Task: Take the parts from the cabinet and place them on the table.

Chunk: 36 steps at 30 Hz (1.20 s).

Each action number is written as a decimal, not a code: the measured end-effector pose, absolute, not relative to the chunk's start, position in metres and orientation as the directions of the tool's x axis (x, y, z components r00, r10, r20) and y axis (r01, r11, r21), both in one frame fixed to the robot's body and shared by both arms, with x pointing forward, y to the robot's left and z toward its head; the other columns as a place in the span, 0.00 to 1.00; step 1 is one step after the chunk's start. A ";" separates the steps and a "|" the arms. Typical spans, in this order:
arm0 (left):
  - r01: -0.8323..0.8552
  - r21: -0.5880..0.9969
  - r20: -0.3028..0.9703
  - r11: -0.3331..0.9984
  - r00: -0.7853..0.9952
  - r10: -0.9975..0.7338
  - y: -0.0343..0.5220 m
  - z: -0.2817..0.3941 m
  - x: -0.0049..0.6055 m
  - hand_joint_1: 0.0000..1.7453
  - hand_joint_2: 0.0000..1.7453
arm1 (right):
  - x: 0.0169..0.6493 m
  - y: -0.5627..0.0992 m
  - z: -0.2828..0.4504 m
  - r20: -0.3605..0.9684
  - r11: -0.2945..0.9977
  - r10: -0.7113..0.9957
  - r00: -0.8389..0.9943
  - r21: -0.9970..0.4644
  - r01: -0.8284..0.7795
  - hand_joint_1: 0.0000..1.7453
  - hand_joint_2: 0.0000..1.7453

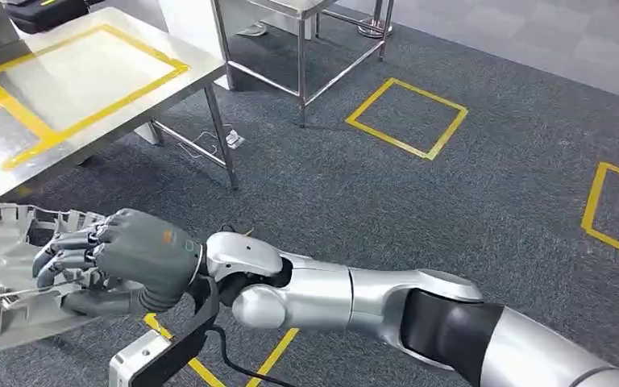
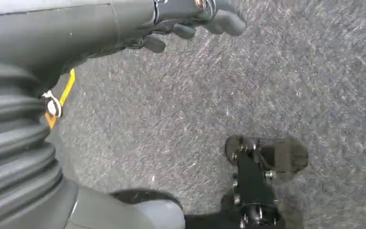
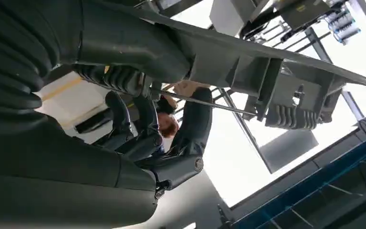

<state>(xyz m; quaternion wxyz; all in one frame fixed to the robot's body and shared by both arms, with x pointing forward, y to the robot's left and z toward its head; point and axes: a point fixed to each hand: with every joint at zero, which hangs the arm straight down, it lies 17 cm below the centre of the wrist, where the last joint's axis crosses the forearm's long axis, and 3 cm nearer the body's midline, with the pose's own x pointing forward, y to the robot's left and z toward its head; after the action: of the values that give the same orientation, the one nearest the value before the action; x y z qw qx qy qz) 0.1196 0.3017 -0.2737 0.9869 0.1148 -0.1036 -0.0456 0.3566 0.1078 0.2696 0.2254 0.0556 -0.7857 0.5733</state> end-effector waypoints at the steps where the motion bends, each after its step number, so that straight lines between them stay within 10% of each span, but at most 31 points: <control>1: 0.066 0.236 0.193 0.970 0.975 -0.113 0.302 -0.274 0.119 0.00 1.00 | 0.357 0.108 0.268 0.422 0.336 0.173 -0.890 -0.875 -0.349 1.00 1.00; 36: 0.067 0.228 0.201 0.971 0.973 -0.115 0.299 -0.273 0.121 0.00 1.00 | 0.370 0.102 0.281 0.408 0.370 0.193 -0.892 -0.872 -0.319 1.00 1.00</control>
<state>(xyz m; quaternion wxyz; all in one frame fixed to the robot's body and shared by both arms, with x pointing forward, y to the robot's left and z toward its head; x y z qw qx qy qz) 0.1212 0.2994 -0.2735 0.9870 0.1106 -0.1069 -0.0462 0.3698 0.1020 0.2810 0.2288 0.0397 -0.7954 0.5598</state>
